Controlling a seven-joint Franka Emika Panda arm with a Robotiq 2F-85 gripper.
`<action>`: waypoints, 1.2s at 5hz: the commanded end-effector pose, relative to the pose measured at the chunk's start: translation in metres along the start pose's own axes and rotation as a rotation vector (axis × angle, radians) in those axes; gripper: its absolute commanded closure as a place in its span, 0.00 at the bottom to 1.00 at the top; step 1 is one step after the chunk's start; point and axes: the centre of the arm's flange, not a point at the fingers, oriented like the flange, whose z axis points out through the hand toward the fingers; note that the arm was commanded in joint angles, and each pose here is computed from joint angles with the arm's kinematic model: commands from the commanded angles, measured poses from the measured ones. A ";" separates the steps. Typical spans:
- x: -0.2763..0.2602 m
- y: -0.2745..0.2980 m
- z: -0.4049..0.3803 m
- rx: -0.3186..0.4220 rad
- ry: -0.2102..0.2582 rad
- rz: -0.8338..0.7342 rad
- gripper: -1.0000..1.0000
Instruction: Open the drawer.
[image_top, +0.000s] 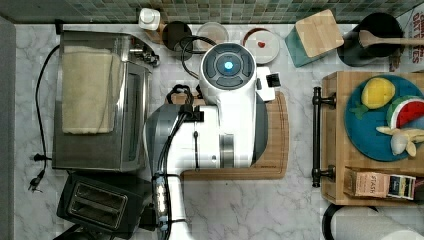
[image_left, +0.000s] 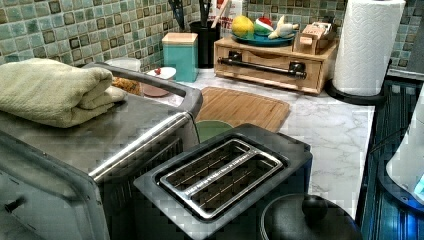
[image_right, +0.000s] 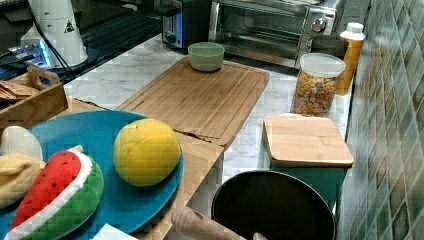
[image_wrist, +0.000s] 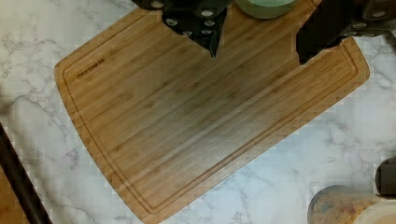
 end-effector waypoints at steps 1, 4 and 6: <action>-0.001 0.000 0.004 -0.006 -0.007 -0.001 0.00; 0.003 0.050 0.032 -0.058 0.163 -0.298 0.00; 0.045 0.103 0.047 -0.042 0.175 -0.468 0.00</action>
